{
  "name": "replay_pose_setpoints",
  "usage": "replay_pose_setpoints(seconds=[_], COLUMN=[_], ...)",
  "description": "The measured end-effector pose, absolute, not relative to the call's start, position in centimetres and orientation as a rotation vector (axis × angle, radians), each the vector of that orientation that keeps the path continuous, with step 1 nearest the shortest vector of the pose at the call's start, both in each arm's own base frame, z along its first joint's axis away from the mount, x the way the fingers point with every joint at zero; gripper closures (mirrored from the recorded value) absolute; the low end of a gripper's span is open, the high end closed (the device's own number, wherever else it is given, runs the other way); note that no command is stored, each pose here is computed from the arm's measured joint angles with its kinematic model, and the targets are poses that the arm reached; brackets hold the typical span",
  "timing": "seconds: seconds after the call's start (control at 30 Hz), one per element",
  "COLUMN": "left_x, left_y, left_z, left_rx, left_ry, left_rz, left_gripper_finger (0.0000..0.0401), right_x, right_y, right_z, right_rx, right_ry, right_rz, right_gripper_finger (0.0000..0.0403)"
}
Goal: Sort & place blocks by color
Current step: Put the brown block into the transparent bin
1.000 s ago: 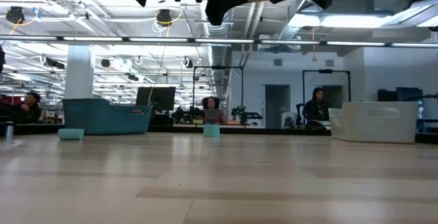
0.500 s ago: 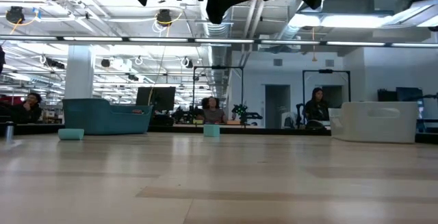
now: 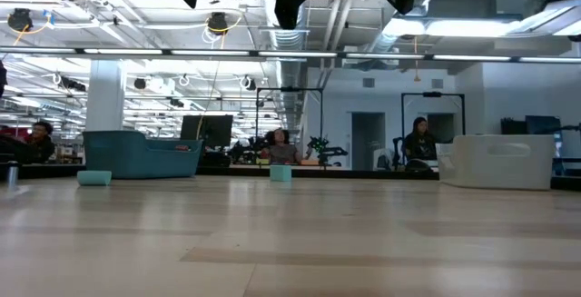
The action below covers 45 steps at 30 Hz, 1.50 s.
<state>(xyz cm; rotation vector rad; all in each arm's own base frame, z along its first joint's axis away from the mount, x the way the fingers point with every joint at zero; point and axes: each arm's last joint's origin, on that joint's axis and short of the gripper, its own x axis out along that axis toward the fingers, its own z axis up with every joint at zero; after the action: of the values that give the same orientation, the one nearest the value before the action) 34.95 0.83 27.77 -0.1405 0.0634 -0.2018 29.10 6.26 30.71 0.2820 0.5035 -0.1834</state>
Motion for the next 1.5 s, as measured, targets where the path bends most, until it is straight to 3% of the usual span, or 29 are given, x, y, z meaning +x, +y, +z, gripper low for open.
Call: replay_pose_setpoints(seconds=[0.23, 0.47, 0.73, 1.0, 1.5], left_x=[35.0, 35.0, 34.9, 34.7, 27.9], left_y=[0.8, 0.9, 0.9, 1.0, 1.6], left_z=[27.7, 27.7, 27.6, 27.8, 28.7], left_rx=[-0.147, -0.149, -0.184, -0.195, -0.157], left_ry=[0.069, 0.075, 0.083, 0.094, 0.553], left_rz=[-0.209, -0.2, -0.203, -0.181, 0.077], left_gripper_finger=[0.026, 0.0237, 0.0263, 0.0252, 0.0253], right_x=[29.1, 29.1, 29.1, 29.1, 29.0], right_y=[6.2, 6.2, 6.2, 6.1, 3.9], right_z=[30.7, 30.7, 30.7, 30.7, 30.0], right_rx=[0.277, 0.276, 0.275, 0.268, 0.32], right_ry=[0.507, 0.507, 0.507, 0.501, 0.527], right_rz=[-0.182, -0.182, -0.184, -0.207, -0.369], right_gripper_finger=[0.039, 0.039, 0.0373, 0.0345, 0.0326])
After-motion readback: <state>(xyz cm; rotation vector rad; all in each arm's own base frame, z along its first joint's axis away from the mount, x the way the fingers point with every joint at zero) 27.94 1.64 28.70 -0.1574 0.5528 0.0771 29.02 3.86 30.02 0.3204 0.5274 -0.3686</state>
